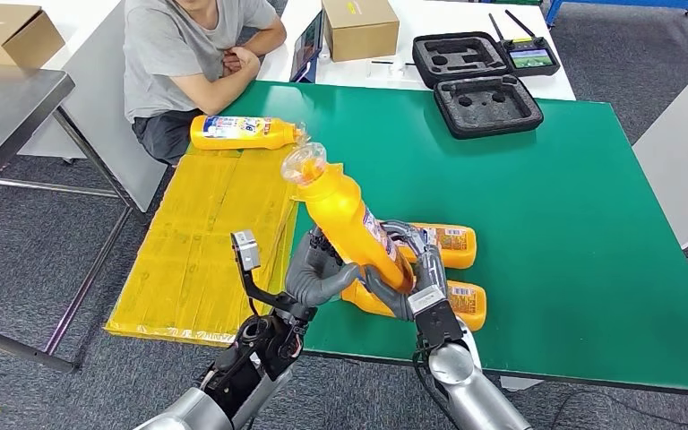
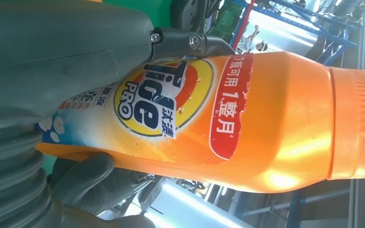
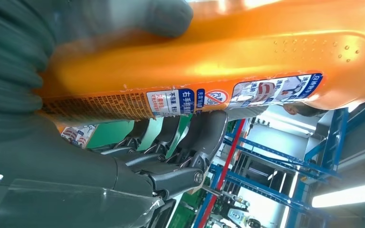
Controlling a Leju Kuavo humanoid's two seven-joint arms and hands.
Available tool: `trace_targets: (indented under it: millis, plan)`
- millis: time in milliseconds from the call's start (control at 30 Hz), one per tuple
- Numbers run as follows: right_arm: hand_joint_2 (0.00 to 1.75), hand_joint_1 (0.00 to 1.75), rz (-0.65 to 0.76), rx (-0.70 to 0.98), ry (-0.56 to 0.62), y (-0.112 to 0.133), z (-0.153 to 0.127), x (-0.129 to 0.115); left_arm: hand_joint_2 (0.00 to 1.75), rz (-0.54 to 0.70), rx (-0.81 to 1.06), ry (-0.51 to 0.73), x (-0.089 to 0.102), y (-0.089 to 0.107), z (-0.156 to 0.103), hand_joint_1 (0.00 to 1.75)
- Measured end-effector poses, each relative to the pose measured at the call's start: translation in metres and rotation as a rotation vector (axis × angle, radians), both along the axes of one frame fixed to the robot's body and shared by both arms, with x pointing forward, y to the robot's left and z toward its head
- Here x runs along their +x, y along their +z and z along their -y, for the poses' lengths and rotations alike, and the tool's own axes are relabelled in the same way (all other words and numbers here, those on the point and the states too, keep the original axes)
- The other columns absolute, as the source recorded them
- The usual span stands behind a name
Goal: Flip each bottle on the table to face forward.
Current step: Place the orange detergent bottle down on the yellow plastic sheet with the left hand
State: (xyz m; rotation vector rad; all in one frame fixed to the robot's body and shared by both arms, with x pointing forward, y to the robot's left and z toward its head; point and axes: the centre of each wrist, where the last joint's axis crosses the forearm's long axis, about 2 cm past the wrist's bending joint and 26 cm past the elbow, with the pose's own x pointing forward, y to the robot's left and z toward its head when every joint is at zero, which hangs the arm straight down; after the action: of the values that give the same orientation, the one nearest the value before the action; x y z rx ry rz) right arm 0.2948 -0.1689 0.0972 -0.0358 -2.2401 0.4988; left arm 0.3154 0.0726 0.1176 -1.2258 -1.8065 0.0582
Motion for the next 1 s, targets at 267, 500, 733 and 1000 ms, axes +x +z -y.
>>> trace_targets:
  millis: [267, 500, 733, 1000]
  plan:
    - [1.75, 1.56, 0.001, -0.01, -0.009, -0.002, 0.0, -0.001, 1.75, -0.056, -0.027, -0.094, 0.001, -0.006, -0.001, 0.0]
    - [1.75, 1.34, 0.004, -0.021, -0.023, -0.005, 0.001, -0.001, 1.75, -0.076, -0.007, -0.103, 0.004, -0.008, 0.0, 0.77]
    - [1.75, 1.17, 0.009, -0.028, -0.03, -0.005, 0.001, 0.001, 1.75, -0.075, 0.02, -0.092, 0.008, -0.007, 0.0, 1.68]
    - [1.75, 1.21, 0.029, -0.05, -0.046, -0.005, 0.003, 0.003, 1.75, -0.061, 0.048, -0.063, 0.011, -0.005, 0.001, 1.75]
